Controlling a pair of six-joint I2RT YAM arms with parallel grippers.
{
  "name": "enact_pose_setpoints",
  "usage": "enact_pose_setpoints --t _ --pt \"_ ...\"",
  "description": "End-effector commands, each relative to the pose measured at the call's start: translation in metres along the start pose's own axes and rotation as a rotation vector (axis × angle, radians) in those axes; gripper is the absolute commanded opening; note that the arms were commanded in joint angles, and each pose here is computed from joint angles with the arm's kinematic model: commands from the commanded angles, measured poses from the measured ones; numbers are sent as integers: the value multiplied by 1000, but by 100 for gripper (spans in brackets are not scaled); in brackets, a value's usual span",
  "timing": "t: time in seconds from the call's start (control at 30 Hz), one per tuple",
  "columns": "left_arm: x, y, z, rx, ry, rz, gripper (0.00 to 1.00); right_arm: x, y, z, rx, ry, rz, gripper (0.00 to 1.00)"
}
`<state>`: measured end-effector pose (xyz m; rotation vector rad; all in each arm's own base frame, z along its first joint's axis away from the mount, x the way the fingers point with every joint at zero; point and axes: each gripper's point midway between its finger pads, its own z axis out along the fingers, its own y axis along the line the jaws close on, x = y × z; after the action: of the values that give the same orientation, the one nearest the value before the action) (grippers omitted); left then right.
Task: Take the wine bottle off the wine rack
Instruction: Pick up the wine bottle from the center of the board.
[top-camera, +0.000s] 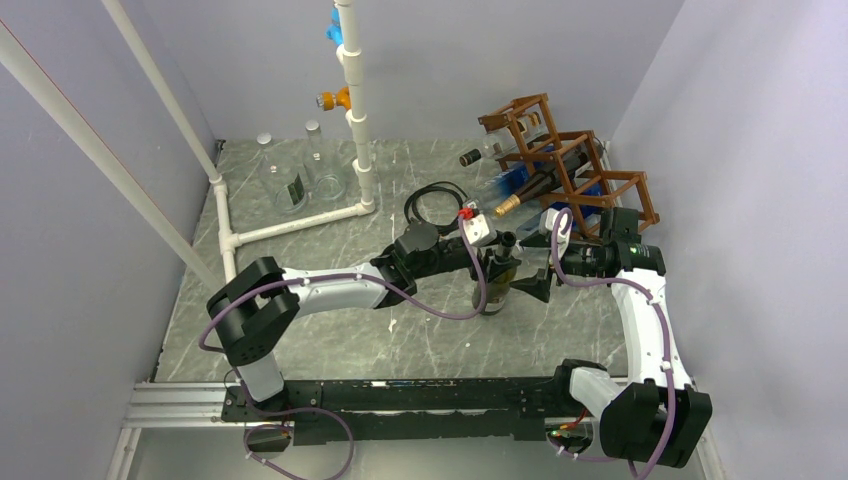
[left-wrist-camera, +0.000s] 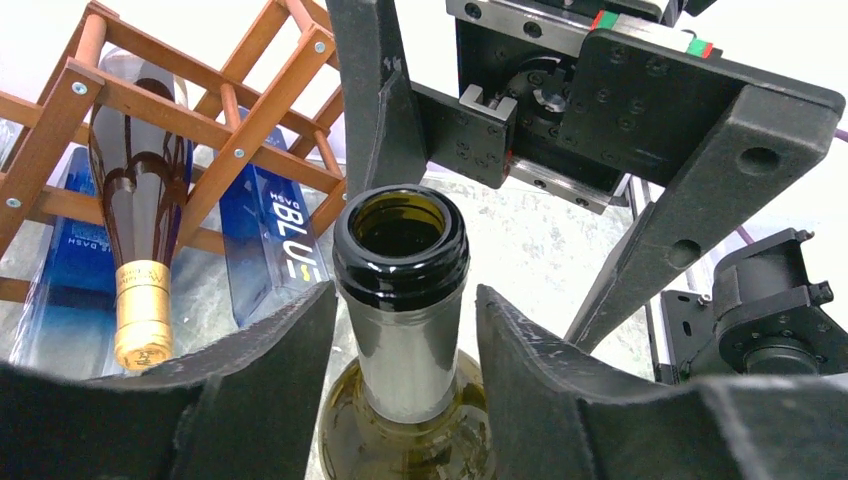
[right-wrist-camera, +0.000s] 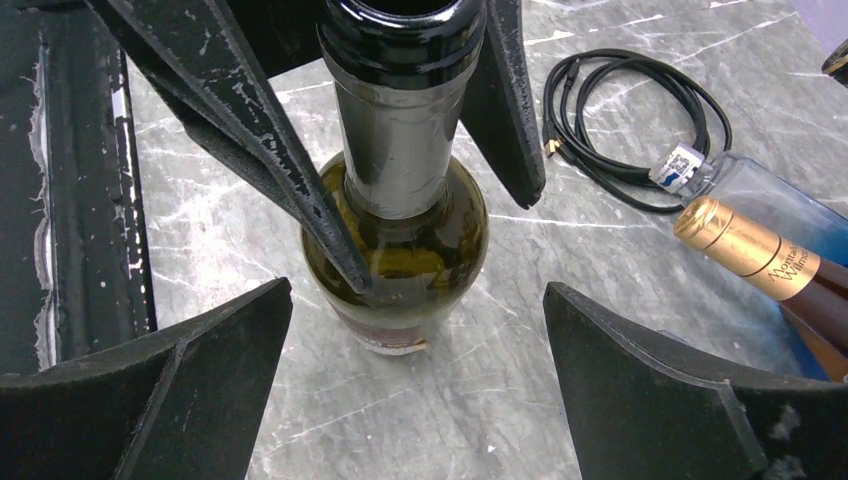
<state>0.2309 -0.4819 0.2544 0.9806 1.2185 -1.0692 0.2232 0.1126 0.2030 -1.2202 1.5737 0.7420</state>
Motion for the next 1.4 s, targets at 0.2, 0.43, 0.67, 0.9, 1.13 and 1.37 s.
enact_pose_setpoints --t 0.2,0.43,0.67,0.9,1.13,1.37 --pt "-39 -8 10 38 -113 28 5 -2 -3 -1 14 -10 -21 100" --pt "-61 -2 -2 -15 -152 57 0 -2 -3 -1 15 -9 -24 100" --pt "-86 5 -21 -79 -178 117 0 -2 -3 -1 13 -9 -22 100" --pt "-100 21 -46 -148 -179 129 0 -2 -3 -1 12 -10 -21 100" --pt "-110 52 -78 -237 -167 120 0 -1 -3 0 10 -8 -17 100" --pt "-114 78 -105 -297 -163 79 0 1 -3 0 12 -5 -15 100"
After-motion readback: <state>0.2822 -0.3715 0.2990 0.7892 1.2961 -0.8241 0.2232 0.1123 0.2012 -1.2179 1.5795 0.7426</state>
